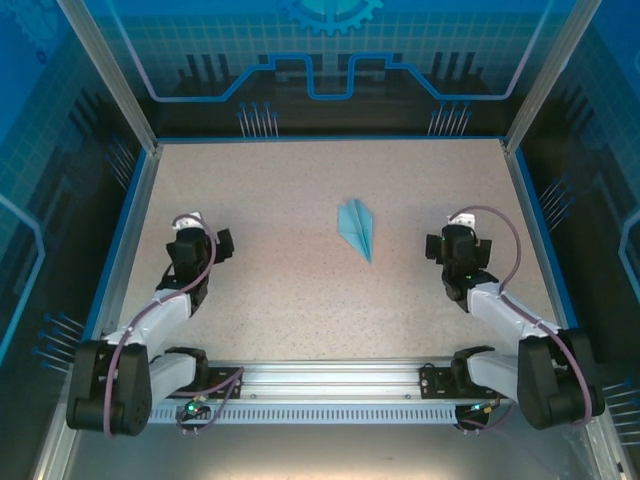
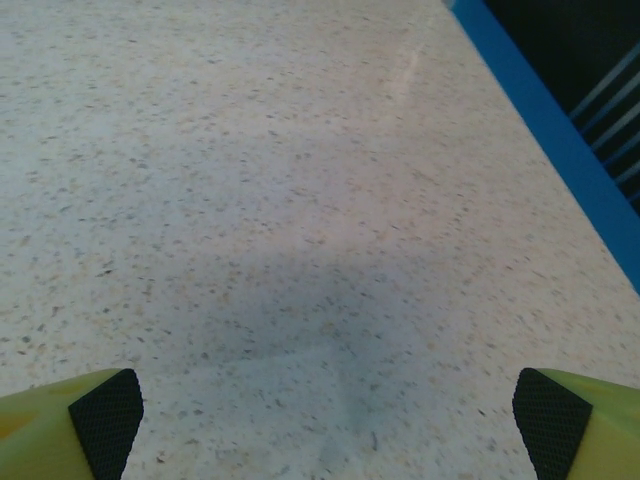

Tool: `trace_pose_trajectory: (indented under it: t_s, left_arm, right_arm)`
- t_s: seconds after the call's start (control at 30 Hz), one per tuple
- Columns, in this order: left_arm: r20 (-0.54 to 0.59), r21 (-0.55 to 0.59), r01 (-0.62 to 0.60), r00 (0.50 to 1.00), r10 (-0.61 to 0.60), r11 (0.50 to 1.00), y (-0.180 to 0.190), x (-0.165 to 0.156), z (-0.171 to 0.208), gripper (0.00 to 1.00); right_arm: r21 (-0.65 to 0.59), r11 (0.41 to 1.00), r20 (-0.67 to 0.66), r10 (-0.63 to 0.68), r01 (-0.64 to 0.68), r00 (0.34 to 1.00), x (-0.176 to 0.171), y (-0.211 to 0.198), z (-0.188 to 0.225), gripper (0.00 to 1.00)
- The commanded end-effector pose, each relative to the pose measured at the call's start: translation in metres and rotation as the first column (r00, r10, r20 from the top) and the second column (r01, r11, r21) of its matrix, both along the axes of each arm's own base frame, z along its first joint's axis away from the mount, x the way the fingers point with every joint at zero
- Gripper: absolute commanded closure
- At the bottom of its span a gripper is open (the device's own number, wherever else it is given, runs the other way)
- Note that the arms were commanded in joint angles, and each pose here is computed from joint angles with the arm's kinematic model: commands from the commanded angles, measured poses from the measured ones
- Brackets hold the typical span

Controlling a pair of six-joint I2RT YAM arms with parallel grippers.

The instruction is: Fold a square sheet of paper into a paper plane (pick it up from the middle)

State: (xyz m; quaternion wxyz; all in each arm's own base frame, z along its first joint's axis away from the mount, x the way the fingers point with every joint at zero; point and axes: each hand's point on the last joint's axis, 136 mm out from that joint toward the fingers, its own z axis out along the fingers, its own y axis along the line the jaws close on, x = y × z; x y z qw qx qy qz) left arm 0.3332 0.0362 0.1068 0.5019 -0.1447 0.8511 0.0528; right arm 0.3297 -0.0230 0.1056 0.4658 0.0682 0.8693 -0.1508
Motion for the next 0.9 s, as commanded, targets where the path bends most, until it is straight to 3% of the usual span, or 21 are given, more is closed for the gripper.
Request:
trace_pose_trajectory:
  t_s: [0.0, 0.17, 0.47, 0.87]
  left_arm:
    - [0.158, 0.014, 0.136, 0.978, -0.137, 0.991, -0.016, 0.019, 0.022, 0.01]
    - [0.234, 0.001, 0.206, 0.951, -0.201, 0.978, -0.022, 0.02, 0.028, 0.02]
    - [0.299, -0.074, 0.288, 0.92, -0.255, 0.955, -0.026, 0.036, 0.014, 0.02]
    - [0.241, -0.059, 0.295, 0.931, -0.273, 0.954, -0.031, 0.048, -0.002, 0.02]
  right_arm:
    - [-0.015, 0.991, 0.153, 0.137, -0.136, 0.979, 0.027, 0.016, 0.029, 0.01]
    - [-0.017, 0.969, 0.194, 0.246, -0.247, 0.95, 0.035, 0.031, 0.026, 0.01]
    - [0.062, 0.941, 0.223, 0.312, -0.333, 0.923, 0.048, 0.036, 0.018, 0.01]
    - [0.067, 0.927, 0.225, 0.347, -0.369, 0.911, 0.059, 0.047, 0.0, 0.01]
